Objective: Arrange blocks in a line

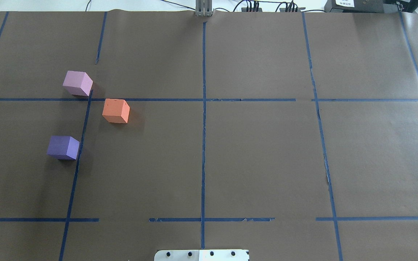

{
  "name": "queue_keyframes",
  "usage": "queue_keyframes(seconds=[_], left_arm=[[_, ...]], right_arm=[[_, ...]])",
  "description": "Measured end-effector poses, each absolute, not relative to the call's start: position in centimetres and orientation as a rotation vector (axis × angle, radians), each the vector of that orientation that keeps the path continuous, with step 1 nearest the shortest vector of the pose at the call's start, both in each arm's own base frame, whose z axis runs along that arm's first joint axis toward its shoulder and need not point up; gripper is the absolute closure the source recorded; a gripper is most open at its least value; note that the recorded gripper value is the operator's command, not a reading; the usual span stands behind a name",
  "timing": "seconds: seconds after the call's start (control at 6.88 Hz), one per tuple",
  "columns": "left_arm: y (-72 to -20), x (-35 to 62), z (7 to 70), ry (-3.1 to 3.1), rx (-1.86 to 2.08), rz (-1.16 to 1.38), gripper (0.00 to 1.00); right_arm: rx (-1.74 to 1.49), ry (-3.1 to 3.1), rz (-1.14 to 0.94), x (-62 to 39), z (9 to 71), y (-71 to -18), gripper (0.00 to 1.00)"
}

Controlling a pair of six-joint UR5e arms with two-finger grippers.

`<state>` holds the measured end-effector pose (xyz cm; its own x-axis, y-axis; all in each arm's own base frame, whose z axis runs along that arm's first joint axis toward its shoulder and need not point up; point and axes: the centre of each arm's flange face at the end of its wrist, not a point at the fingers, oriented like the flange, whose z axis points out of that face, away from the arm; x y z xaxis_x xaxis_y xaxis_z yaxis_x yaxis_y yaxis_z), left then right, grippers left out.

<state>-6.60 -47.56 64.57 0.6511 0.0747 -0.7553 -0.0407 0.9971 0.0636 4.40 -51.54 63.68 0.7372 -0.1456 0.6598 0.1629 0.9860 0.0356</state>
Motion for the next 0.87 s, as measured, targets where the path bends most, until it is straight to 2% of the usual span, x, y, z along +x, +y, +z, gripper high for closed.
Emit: queue_keyframes(seconds=[0.87], left_arm=[[-47.35,-6.53,65.31,0.862,0.02,0.046,0.0]], right_arm=[[-0.025,-0.722,-0.169,4.4,63.68,-51.54,0.0]])
